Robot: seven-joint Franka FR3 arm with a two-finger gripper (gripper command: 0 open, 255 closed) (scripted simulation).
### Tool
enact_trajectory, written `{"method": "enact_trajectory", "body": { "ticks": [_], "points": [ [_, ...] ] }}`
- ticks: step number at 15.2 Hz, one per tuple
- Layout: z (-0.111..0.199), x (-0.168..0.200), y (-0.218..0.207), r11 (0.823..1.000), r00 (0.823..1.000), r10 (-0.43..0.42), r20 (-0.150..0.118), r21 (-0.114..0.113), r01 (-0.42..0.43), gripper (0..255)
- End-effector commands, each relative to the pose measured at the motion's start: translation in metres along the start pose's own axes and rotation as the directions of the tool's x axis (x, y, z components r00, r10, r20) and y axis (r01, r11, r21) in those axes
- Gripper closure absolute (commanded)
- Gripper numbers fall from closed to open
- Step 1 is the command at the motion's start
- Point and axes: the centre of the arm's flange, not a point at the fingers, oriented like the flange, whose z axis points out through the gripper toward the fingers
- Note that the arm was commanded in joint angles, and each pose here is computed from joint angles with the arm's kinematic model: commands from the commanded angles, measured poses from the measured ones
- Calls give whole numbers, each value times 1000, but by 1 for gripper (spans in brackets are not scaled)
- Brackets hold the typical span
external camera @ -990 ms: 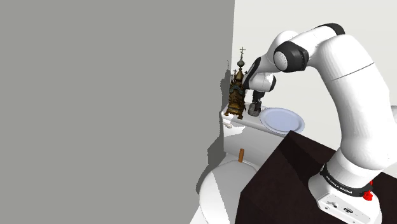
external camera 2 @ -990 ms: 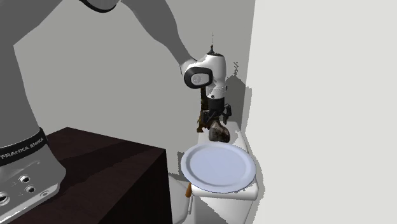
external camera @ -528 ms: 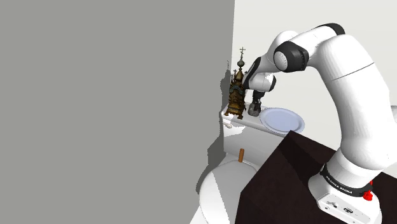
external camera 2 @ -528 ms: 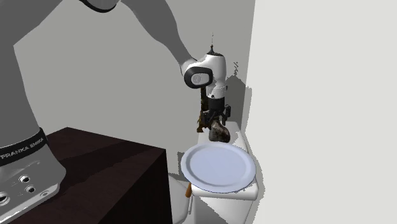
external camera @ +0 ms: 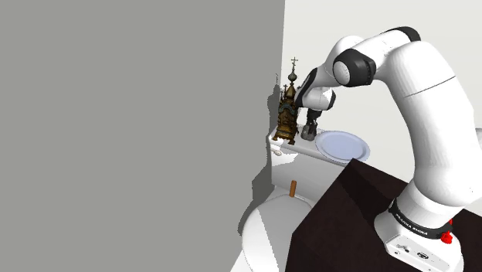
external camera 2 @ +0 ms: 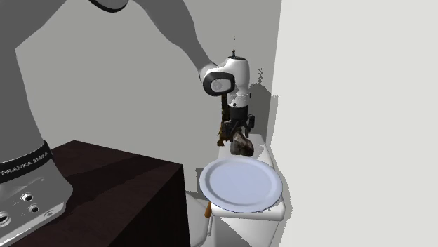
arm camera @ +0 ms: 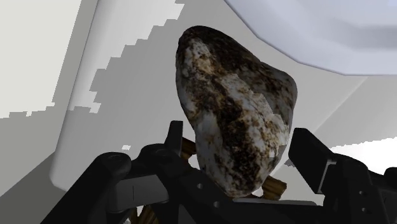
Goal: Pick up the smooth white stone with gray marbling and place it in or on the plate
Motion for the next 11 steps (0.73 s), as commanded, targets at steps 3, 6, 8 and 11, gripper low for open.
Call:
{"method": "enact_trajectory", "body": {
  "ticks": [3,6,8,11],
  "points": [
    [-19,2,2,1000,1000,0,0,0,0,255],
    [-35,3,4,1000,1000,0,0,0,0,255],
    [-46,4,5,1000,1000,0,0,0,0,255],
    [-61,5,7,1000,1000,0,0,0,0,255]
  ]
}}
